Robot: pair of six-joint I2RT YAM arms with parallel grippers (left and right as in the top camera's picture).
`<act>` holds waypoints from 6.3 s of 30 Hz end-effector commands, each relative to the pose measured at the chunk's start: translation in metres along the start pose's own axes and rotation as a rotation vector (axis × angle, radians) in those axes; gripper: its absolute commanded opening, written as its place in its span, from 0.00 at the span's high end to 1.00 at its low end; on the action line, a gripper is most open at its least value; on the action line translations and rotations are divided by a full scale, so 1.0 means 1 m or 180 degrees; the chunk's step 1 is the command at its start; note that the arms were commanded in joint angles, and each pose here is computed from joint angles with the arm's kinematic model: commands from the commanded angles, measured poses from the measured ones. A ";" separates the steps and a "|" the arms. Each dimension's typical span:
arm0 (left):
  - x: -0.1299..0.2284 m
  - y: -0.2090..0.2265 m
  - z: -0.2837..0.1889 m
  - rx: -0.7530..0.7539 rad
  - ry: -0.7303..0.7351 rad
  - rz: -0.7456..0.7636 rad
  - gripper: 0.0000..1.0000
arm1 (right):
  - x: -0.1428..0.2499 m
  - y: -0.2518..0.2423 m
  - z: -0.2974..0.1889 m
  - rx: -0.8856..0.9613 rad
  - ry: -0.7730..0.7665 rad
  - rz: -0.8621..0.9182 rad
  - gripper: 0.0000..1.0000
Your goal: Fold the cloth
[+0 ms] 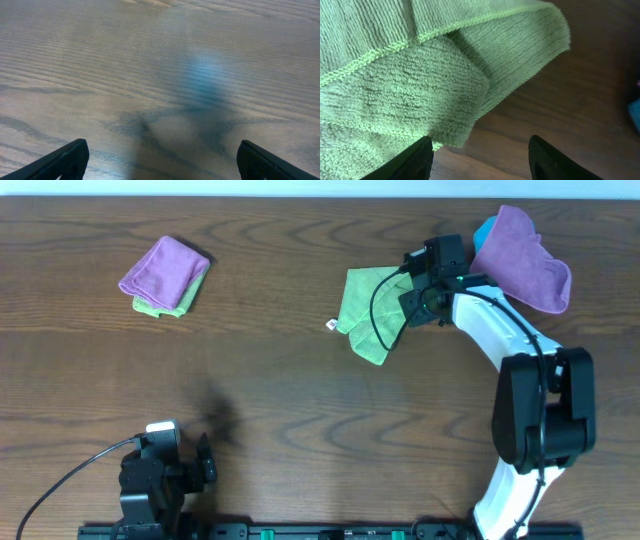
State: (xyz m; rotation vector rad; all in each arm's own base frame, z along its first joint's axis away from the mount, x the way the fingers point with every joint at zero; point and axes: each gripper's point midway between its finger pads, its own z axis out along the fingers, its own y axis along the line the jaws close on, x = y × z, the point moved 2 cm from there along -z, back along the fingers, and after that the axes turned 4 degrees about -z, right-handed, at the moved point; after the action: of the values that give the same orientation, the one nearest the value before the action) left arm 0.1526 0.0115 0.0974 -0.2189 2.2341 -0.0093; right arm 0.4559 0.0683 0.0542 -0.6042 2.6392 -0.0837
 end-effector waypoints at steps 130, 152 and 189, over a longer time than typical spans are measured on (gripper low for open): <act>0.011 0.002 0.007 -0.0028 0.0103 -0.0058 0.05 | -0.172 0.240 -0.150 -0.2723 -0.1700 -0.0421 0.99; -0.019 -0.003 0.006 0.0039 -0.0320 -0.0081 0.05 | -0.127 0.129 -0.225 -0.1974 -0.1088 -0.0677 0.99; -0.030 -0.025 0.003 0.0516 -0.0441 -0.0222 0.05 | -0.081 0.060 -0.152 -0.1437 -0.0127 0.0104 0.32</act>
State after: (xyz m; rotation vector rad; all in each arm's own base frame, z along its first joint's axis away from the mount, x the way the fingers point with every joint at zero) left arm 0.1752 0.0058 0.1180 -0.2580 2.0848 -0.1067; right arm 0.4369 0.1194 0.2369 -0.4369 2.6713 0.3208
